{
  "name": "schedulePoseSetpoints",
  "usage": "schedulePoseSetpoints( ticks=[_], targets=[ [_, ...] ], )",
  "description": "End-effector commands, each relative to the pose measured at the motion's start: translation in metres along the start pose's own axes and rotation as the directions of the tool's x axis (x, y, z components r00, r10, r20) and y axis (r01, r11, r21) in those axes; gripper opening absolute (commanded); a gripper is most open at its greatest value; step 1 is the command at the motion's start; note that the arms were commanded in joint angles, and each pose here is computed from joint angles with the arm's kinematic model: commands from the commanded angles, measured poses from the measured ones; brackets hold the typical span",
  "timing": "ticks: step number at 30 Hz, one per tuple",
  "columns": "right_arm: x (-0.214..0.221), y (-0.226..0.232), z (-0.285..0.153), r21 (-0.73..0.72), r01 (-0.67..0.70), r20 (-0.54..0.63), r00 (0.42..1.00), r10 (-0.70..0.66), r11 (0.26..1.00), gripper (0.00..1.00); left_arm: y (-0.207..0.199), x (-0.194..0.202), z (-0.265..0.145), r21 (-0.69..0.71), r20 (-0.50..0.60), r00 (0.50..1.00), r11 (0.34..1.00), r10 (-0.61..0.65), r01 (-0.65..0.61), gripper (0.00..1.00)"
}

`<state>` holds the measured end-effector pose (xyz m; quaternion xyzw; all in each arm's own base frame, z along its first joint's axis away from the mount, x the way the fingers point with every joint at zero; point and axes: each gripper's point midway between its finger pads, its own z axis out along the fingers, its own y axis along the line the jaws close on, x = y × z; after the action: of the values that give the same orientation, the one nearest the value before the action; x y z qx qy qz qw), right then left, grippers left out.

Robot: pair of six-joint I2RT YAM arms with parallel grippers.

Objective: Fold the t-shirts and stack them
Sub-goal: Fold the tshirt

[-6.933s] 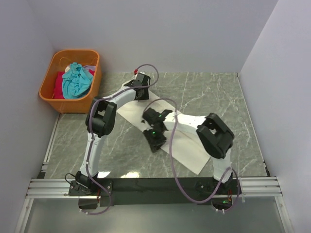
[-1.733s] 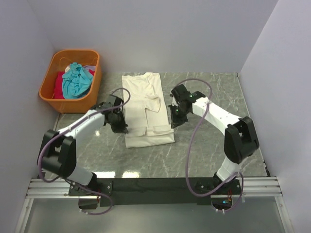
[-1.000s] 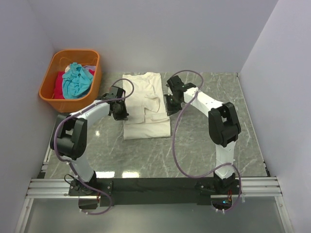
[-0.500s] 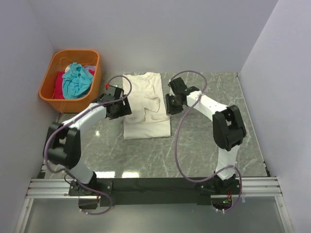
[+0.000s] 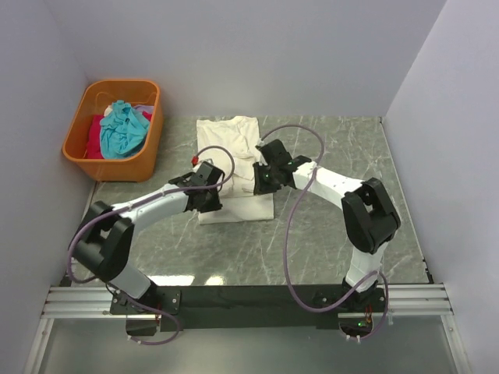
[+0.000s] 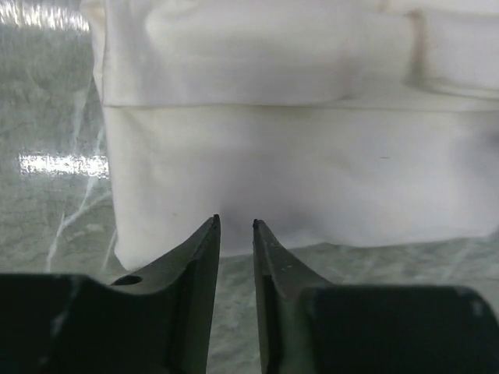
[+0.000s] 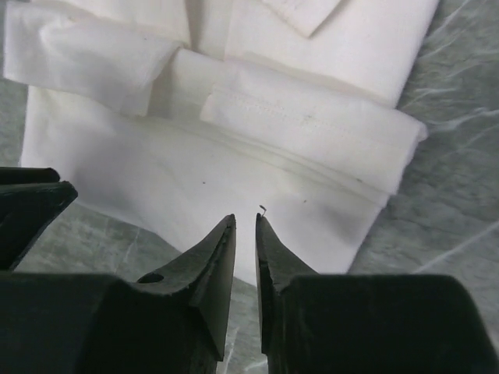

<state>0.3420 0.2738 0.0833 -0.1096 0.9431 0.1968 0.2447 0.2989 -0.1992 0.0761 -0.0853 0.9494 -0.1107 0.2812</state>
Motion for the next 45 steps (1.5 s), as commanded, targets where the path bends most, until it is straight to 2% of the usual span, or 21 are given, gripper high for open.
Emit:
schedulePoseSetpoints(
  ticks=[1,5,14,23,25,27,31,33,36,41,45],
  targets=[
    [-0.004,0.006,0.020,-0.041,-0.042,0.022,0.999,0.043,0.998,0.23,0.010,0.012,0.019,-0.054,-0.027,0.999,0.998,-0.034,0.032,0.28],
    [0.002,0.005,0.036,-0.047,-0.053,-0.005,0.999,0.052,0.998,0.22,0.018,0.033,0.034,-0.082,-0.092,0.995,0.996,-0.032,0.024,0.21],
    [-0.004,-0.007,0.062,0.009,-0.042,-0.033,0.999,0.043,0.999,0.22,0.029,0.046,0.042,-0.125,-0.141,0.990,0.992,-0.009,-0.009,0.20],
    [-0.096,-0.053,0.076,0.134,-0.101,0.111,0.990,0.087,0.986,0.24,0.032,0.046,0.037,-0.126,-0.131,0.991,0.992,0.007,-0.023,0.21],
    [-0.121,-0.048,0.069,0.114,-0.102,0.149,0.985,0.085,0.988,0.25,0.029,0.044,0.035,-0.119,-0.129,0.992,0.993,0.007,-0.023,0.22],
    [-0.143,-0.037,0.045,0.073,-0.095,0.218,0.973,0.077,0.993,0.26,0.023,0.037,0.030,-0.100,-0.110,0.994,0.995,-0.003,-0.008,0.24],
    [-0.147,-0.019,0.005,-0.021,-0.073,0.280,0.957,0.076,0.997,0.28,0.011,0.015,0.016,-0.061,-0.044,0.999,0.998,-0.015,0.013,0.26],
    [-0.136,-0.017,-0.010,-0.056,-0.087,0.286,0.953,0.100,0.995,0.29,0.000,-0.004,0.005,-0.028,0.009,1.000,0.999,-0.016,0.017,0.34],
    [-0.113,-0.013,-0.019,-0.147,-0.110,0.261,0.954,0.146,0.983,0.29,-0.009,-0.032,-0.006,0.008,0.089,0.996,1.000,-0.029,0.028,0.42],
    [-0.087,-0.021,-0.010,-0.234,-0.164,0.184,0.960,0.210,0.958,0.29,-0.009,-0.077,0.005,0.086,0.130,0.986,0.992,-0.106,0.095,0.41],
    [-0.087,-0.032,-0.006,-0.275,-0.183,0.187,0.953,0.239,0.944,0.33,-0.006,-0.106,0.021,0.123,0.152,0.977,0.983,-0.152,0.133,0.41]
  ],
)
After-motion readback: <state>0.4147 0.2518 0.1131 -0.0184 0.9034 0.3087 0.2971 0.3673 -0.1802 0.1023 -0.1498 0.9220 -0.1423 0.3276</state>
